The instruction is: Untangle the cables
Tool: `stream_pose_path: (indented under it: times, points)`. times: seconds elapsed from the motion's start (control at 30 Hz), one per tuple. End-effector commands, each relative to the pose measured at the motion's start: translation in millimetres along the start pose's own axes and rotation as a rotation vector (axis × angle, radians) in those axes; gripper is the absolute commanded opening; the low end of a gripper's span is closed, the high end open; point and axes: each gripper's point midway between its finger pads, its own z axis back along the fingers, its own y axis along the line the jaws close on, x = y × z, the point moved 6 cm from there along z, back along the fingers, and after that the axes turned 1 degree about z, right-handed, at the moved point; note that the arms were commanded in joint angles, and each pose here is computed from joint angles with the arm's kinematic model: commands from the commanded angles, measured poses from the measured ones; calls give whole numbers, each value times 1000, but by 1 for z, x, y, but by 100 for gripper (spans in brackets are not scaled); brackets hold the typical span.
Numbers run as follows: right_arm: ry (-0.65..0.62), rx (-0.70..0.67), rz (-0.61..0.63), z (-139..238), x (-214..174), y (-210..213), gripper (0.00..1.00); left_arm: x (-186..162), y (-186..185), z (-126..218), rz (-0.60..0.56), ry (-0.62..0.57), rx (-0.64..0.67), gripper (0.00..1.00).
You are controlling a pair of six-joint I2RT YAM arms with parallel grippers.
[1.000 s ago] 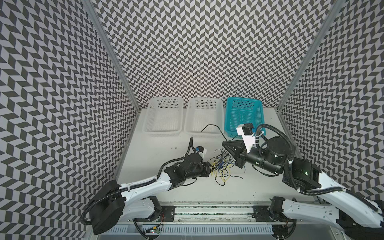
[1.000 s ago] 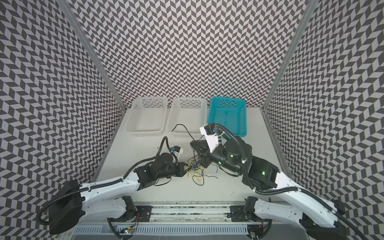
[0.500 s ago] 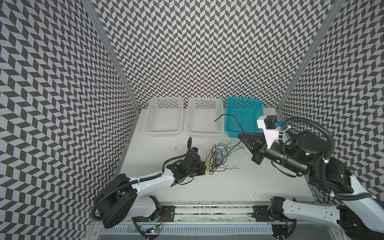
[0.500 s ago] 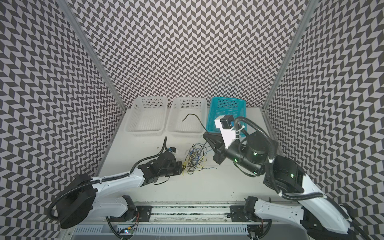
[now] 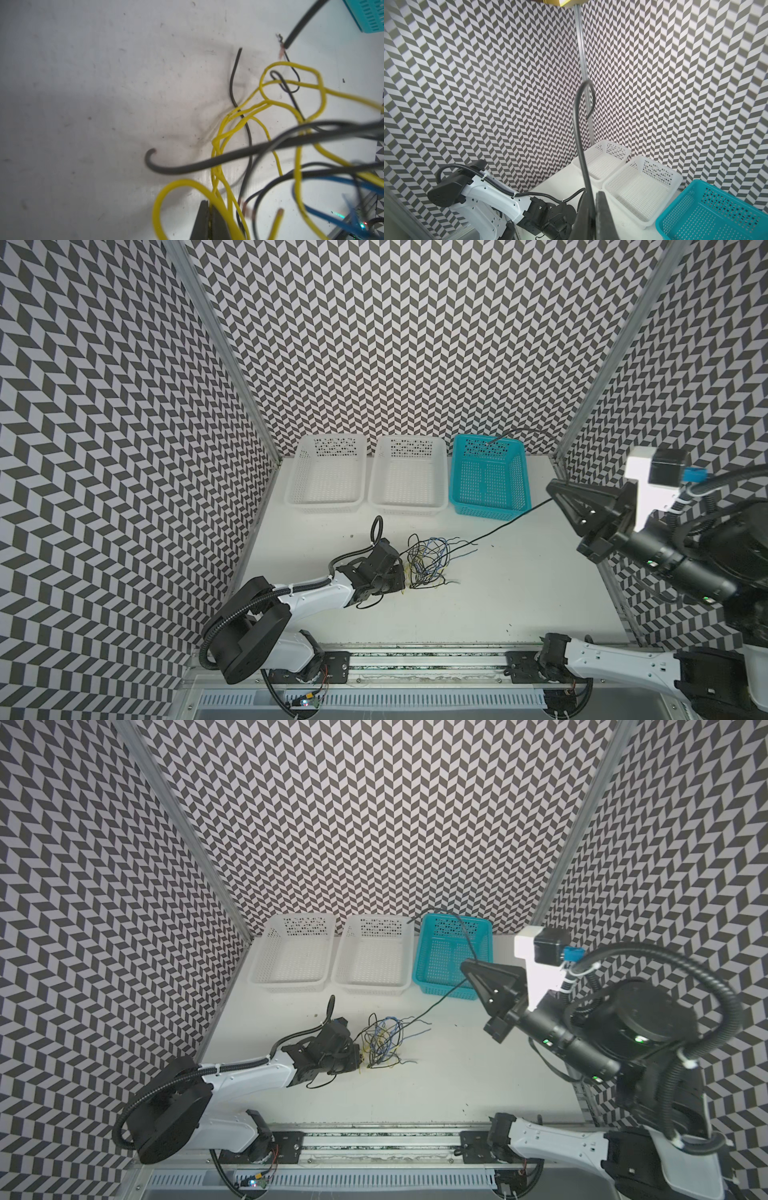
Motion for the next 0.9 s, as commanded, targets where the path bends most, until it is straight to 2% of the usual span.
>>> stream_pose_path:
  times: [0.0,0.27,0.4,0.6,0.87]
  points:
    - [-133,-34,11,29,42,-9,0,-15,38,-5,58,57,165,0]
    - [-155,-8,25,44,74,-8,0,-16,42,-14,68,75,176,0]
    - [-134,-23,47,36,70,-7,0,-13,36,-13,59,71,159,0]
    - [-100,-121,94,22,59,-15,0,-5,22,0,29,33,104,0]
    - [-53,-217,162,-8,35,-18,0,-1,-3,15,-58,-23,26,0]
